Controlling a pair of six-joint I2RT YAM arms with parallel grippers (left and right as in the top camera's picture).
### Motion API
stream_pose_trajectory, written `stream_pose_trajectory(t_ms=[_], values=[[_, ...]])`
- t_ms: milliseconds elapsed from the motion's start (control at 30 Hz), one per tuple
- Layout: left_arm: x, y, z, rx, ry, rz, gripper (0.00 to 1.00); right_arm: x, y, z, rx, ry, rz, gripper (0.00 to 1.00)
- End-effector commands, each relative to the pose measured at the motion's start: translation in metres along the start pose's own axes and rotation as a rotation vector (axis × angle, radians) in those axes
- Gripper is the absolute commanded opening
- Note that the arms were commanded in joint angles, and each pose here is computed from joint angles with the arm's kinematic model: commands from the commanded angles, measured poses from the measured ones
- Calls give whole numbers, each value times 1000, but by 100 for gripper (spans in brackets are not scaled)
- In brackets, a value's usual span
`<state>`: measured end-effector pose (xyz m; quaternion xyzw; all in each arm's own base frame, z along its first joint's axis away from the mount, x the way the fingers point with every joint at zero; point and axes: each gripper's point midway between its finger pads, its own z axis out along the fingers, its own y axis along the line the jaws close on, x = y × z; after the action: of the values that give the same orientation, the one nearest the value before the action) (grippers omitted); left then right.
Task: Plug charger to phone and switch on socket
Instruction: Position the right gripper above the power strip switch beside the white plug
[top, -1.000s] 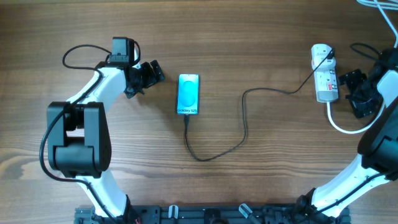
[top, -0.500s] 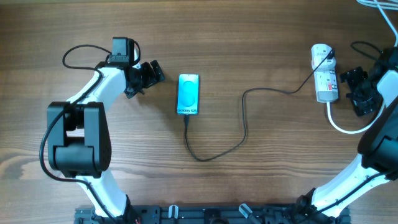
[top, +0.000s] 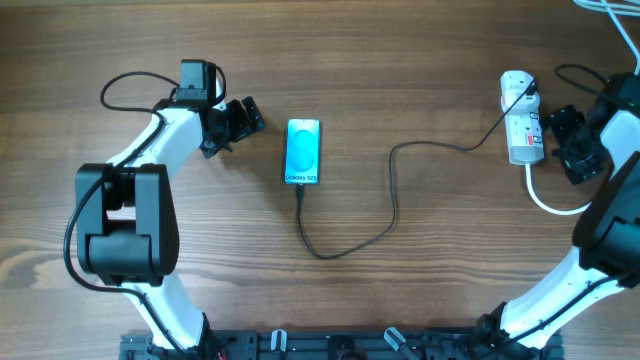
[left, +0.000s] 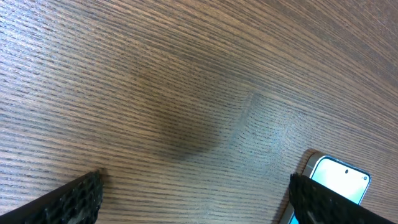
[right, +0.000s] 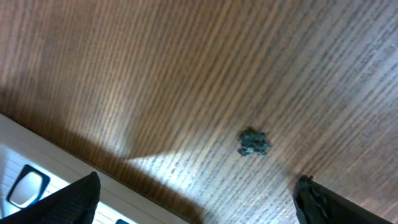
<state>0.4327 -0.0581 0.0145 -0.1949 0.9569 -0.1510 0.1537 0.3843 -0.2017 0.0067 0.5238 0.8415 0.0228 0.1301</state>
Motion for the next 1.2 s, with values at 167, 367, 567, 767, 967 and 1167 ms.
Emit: stream_pose_trajectory(t_ms=[167,367,567,767,967,1167], values=[[18,23,18,-60,54,-33,100,6,18,15,-60,20,-39,100],[18,23,18,-60,54,-33,100,-1,23,15,-81,-7,19,100],[17,23,18,-60,54,-33,100,2,21,16,-72,8,68,100],[18,23,18,-60,54,-33,100,12,30,16,-96,36,-9,100],[17,22,18,-59,51,-32,100,18,39,16,-100,33,-107,100],[17,22,18,-59,51,-32,100,14,35,16,-74,10,-106,100]])
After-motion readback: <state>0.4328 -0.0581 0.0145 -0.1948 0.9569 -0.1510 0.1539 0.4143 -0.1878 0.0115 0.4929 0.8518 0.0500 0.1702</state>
